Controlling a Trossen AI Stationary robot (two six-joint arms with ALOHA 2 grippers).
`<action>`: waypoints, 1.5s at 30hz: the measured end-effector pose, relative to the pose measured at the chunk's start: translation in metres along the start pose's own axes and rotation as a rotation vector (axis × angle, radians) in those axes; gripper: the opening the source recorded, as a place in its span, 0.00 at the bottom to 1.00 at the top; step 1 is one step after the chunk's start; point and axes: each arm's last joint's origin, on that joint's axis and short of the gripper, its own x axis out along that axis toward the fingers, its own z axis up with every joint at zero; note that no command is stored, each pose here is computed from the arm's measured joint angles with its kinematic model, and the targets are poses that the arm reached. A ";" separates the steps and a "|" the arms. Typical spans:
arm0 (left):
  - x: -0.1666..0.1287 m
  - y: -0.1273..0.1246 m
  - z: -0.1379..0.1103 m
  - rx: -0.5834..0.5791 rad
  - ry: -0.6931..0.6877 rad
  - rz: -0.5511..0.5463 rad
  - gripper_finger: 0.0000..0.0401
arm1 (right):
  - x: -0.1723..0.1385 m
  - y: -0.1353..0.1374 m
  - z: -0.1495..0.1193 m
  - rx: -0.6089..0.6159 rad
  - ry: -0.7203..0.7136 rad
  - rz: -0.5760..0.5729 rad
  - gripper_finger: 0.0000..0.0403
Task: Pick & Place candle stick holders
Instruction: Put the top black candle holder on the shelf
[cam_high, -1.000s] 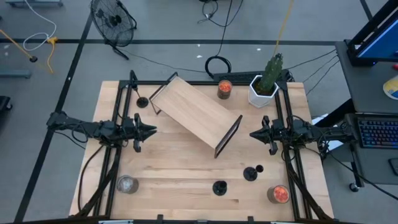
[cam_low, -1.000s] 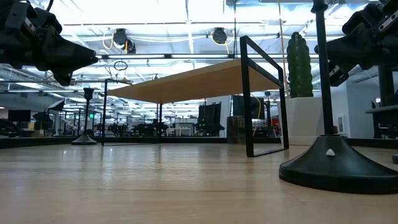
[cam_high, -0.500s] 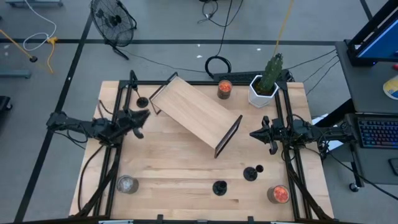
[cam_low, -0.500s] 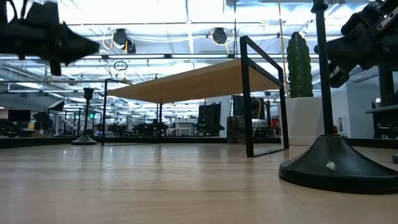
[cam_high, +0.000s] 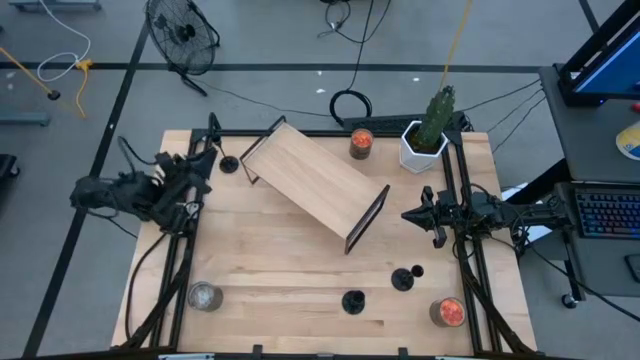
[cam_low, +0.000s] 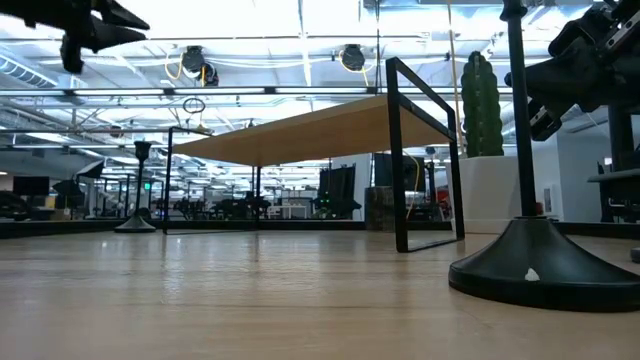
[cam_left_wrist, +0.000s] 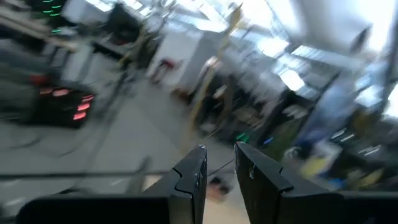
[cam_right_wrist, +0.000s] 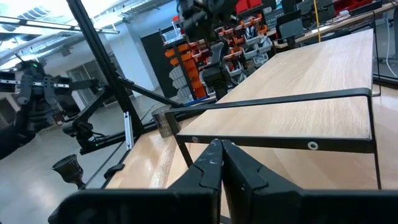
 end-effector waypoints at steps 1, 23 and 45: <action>0.002 -0.004 0.006 0.018 0.020 0.026 0.22 | 0.000 0.000 0.000 -0.002 -0.001 -0.001 0.00; 0.096 -0.093 0.068 0.283 0.216 0.284 0.22 | 0.000 0.000 0.000 -0.077 -0.002 0.002 0.00; 0.170 0.030 0.088 0.008 0.765 0.810 0.22 | 0.000 0.000 0.000 -0.079 -0.003 0.003 0.00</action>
